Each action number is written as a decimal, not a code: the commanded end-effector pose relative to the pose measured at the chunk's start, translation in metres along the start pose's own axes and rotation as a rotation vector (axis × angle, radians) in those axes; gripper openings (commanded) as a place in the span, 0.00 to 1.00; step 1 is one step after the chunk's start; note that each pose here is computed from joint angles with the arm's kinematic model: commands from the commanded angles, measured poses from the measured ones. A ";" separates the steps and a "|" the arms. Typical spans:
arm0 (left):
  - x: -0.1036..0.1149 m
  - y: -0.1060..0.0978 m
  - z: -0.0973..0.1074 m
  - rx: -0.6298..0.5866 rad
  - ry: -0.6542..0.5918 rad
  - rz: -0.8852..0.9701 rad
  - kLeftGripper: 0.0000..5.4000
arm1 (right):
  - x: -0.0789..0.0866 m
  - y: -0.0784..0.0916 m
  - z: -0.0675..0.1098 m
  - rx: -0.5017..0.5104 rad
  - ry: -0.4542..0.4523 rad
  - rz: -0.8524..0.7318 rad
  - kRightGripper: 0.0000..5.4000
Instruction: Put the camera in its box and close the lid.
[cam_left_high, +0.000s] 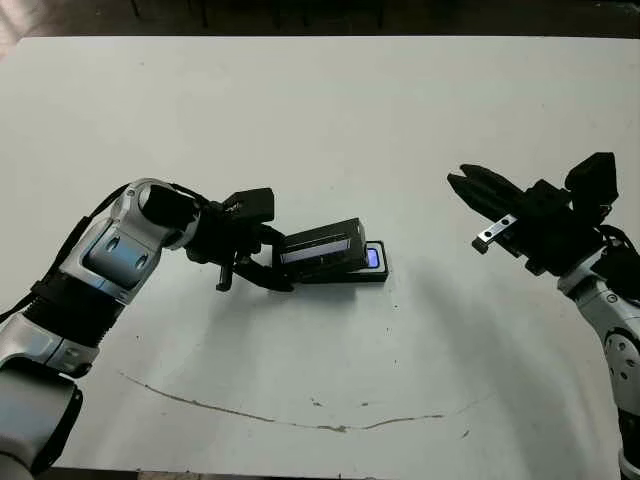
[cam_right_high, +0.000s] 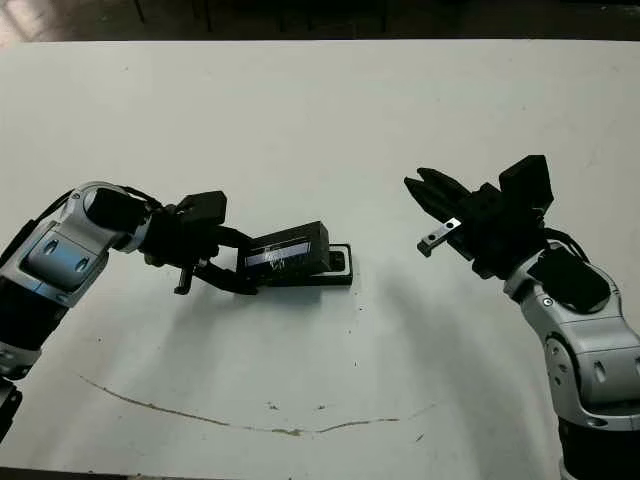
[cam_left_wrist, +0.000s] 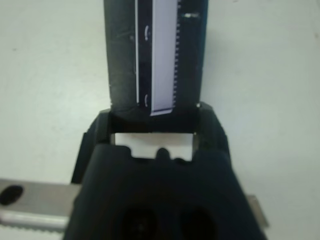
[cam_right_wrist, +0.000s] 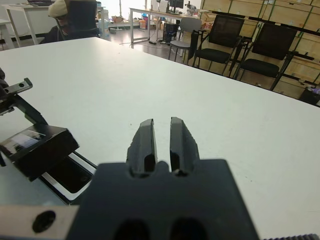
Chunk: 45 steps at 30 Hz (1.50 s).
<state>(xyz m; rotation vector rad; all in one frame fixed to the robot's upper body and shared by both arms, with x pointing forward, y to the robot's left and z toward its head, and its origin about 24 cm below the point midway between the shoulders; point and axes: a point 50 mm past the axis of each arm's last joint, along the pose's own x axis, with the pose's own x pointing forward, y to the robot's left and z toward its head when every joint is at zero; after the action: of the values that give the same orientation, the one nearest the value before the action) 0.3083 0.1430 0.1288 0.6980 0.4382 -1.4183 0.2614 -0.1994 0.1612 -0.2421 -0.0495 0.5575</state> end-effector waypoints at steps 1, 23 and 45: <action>-0.001 -0.002 -0.005 -0.018 0.024 0.006 0.26 | -0.002 0.000 -0.005 -0.001 0.035 -0.002 0.00; 0.019 0.001 0.000 -0.018 0.146 0.049 0.26 | -0.004 0.001 -0.008 0.007 0.016 0.003 0.00; 0.037 -0.002 0.010 -0.178 0.140 -0.018 0.26 | -0.004 0.006 -0.004 0.014 0.005 0.002 0.00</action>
<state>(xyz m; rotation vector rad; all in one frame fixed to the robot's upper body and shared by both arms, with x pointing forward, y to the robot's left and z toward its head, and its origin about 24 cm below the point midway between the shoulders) 0.3136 0.1081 0.1294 0.7124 0.5852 -1.3297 0.2578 -0.1973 0.1619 -0.2378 -0.0718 0.5601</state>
